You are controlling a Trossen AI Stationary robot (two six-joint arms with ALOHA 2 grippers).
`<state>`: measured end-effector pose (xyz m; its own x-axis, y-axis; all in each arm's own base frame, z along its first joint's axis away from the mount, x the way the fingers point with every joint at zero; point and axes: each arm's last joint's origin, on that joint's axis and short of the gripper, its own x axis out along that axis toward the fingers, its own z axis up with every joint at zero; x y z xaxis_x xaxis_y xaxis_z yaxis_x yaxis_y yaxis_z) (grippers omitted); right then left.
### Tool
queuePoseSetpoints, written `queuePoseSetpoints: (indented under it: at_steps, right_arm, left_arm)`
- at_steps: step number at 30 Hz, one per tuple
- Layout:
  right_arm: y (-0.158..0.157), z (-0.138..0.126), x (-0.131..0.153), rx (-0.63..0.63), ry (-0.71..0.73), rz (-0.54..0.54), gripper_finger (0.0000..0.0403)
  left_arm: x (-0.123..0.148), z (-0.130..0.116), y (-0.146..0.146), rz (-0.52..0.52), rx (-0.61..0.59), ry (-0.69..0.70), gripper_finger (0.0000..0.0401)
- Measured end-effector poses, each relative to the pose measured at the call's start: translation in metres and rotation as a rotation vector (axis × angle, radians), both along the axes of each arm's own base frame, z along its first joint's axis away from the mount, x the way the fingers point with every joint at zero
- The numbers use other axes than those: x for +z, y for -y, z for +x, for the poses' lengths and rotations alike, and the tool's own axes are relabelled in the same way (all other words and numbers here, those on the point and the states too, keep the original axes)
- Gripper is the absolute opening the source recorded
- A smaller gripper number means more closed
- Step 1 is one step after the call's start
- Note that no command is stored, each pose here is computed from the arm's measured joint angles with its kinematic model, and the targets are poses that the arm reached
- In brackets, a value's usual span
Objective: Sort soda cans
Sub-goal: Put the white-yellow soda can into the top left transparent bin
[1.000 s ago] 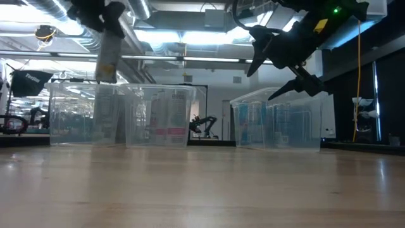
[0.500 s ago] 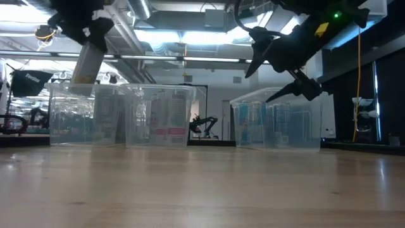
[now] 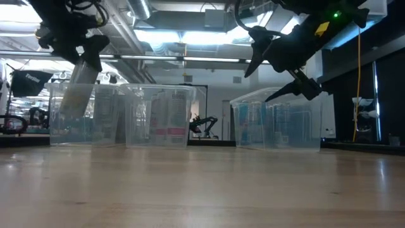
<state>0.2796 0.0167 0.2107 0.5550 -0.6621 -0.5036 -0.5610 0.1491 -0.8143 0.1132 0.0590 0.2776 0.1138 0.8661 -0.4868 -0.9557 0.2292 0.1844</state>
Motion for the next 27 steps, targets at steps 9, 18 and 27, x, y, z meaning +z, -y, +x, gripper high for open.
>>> queuePoseSetpoints:
  at_steps: [9,18,27]
  right_arm:
    - [0.000,0.000,0.000,0.000,0.004,0.001,0.0344]
    - [0.000,0.001,0.001,0.001,0.018,0.002,0.0344]
    - [0.000,0.001,0.001,0.001,0.021,0.003,0.0344]
  left_arm:
    - [-0.030,0.000,0.000,-0.026,0.040,0.002,0.0258]
    - [-0.047,-0.002,0.000,-0.024,0.076,0.014,0.0263]
    - [-0.048,0.001,-0.001,-0.016,0.053,0.005,0.0264]
